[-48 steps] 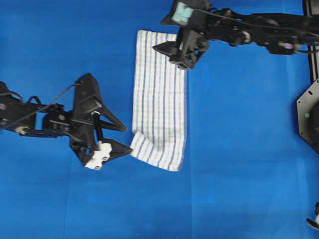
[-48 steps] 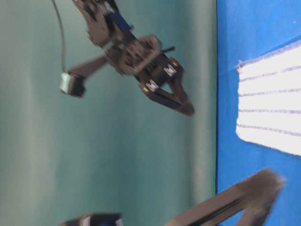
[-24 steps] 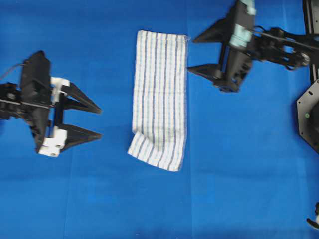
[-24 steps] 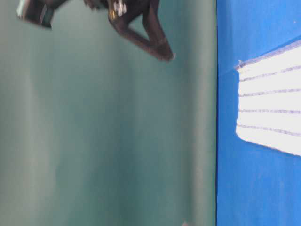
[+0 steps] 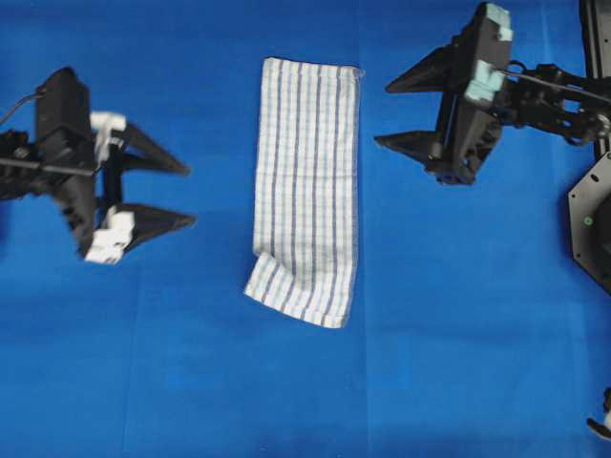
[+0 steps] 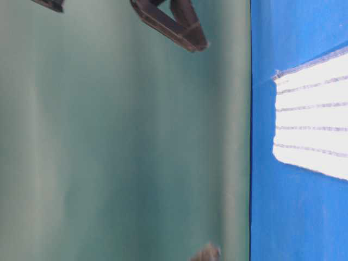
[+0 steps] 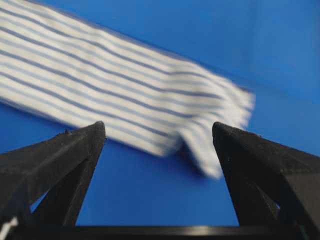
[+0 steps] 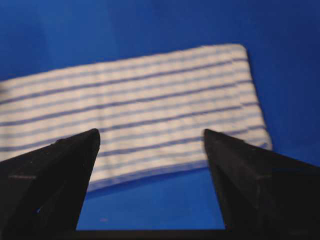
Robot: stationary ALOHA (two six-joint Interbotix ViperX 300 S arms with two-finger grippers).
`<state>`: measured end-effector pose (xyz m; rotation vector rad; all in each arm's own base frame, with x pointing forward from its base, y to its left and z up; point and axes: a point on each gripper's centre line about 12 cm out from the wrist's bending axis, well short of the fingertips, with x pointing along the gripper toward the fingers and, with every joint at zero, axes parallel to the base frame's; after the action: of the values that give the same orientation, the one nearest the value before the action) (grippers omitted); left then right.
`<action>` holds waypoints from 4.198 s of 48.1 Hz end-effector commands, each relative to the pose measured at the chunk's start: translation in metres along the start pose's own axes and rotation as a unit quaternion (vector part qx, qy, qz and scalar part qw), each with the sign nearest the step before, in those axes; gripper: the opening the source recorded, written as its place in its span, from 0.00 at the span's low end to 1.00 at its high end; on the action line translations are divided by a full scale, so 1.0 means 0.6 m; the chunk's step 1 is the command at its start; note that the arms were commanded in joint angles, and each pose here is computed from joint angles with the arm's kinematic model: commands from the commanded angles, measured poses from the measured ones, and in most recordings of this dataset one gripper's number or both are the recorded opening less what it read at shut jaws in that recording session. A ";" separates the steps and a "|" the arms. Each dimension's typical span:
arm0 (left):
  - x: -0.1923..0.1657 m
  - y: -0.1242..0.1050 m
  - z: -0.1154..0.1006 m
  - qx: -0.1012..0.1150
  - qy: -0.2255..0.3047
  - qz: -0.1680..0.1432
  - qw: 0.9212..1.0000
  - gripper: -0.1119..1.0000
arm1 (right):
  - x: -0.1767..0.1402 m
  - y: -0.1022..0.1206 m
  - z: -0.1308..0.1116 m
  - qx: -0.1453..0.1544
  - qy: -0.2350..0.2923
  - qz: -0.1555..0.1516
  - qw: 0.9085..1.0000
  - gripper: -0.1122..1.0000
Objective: Fold the blue towel.
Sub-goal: 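Move both grippers to the strip's top corners and pinch them, then lift the top end of the strip with both grippers, then fold the top end down over the strip's lower half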
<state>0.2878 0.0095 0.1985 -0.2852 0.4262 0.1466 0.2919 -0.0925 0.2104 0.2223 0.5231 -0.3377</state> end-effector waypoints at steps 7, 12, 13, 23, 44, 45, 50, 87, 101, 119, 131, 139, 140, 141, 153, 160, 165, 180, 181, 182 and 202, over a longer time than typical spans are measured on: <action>0.055 0.071 0.056 0.053 -0.018 0.073 0.996 0.92 | 0.034 -0.045 0.013 0.017 -0.009 -0.044 0.999 0.89; 0.085 0.111 0.067 0.069 -0.009 0.107 0.992 0.92 | 0.050 -0.063 0.008 0.023 -0.007 -0.062 0.998 0.89; 0.094 0.122 0.070 0.074 -0.007 0.115 0.991 0.92 | 0.052 -0.068 0.006 0.025 -0.007 -0.066 0.997 0.89; 0.149 0.187 0.076 0.088 0.009 0.157 0.984 0.92 | 0.089 -0.102 -0.015 0.033 -0.005 -0.102 0.994 0.89; 0.216 0.263 0.021 0.072 0.014 0.211 0.975 0.92 | 0.162 -0.138 -0.053 0.052 0.020 -0.137 0.989 0.89; 0.219 0.265 0.017 0.071 0.014 0.212 0.975 0.92 | 0.165 -0.139 -0.055 0.053 0.023 -0.138 0.989 0.89; 0.227 0.270 0.007 0.064 0.015 0.216 0.974 0.92 | 0.175 -0.140 -0.063 0.056 0.030 -0.140 0.988 0.89; 0.272 0.266 -0.052 0.063 0.049 0.207 0.975 0.23 | 0.202 -0.134 -0.097 0.051 0.062 -0.137 0.987 0.26; 0.272 0.261 -0.054 0.072 0.055 0.202 0.975 0.14 | 0.204 -0.133 -0.090 0.051 0.058 -0.135 0.988 0.15; 0.258 0.312 -0.038 0.064 0.043 0.235 0.969 0.14 | 0.221 -0.149 -0.050 0.055 0.018 -0.147 0.988 0.15; 0.251 0.328 -0.036 0.064 0.045 0.245 0.966 0.14 | 0.223 -0.160 -0.040 0.059 0.011 -0.152 0.987 0.15; 0.245 0.323 -0.022 0.070 0.037 0.243 0.967 0.14 | 0.215 -0.159 -0.037 0.064 0.009 -0.151 0.986 0.15; 0.243 0.321 -0.018 0.071 0.034 0.242 0.967 0.14 | 0.214 -0.158 -0.036 0.063 0.008 -0.151 0.987 0.15; 0.240 0.320 -0.013 0.072 0.031 0.242 0.967 0.14 | 0.212 -0.156 -0.034 0.064 0.006 -0.150 0.987 0.15; 0.212 0.283 0.037 0.083 0.000 0.223 0.971 0.14 | 0.172 -0.137 -0.007 0.061 -0.017 -0.137 0.988 0.15; 0.192 0.244 0.060 0.103 -0.004 0.199 0.975 0.14 | 0.145 -0.115 0.004 0.059 -0.026 -0.122 0.990 0.15; 0.173 0.217 0.071 0.111 -0.007 0.182 0.977 0.14 | 0.125 -0.095 0.011 0.055 -0.032 -0.106 0.992 0.15; 0.113 0.124 0.074 0.126 -0.025 0.123 0.984 0.14 | 0.066 -0.026 0.014 0.043 -0.038 -0.048 0.997 0.15; 0.111 0.117 0.073 0.127 -0.027 0.118 0.985 0.14 | 0.062 -0.018 0.012 0.042 -0.037 -0.041 0.998 0.15; 0.109 0.110 0.072 0.128 -0.028 0.112 0.985 0.14 | 0.060 -0.013 0.010 0.042 -0.036 -0.038 0.998 0.15; 0.111 -0.031 0.023 0.131 -0.014 0.003 0.991 0.14 | 0.036 0.091 -0.031 0.021 -0.005 0.046 0.999 0.15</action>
<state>0.3540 0.0157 0.1795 -0.0280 0.4406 0.1338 0.3191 -0.0519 0.1824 0.2853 0.5158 -0.2884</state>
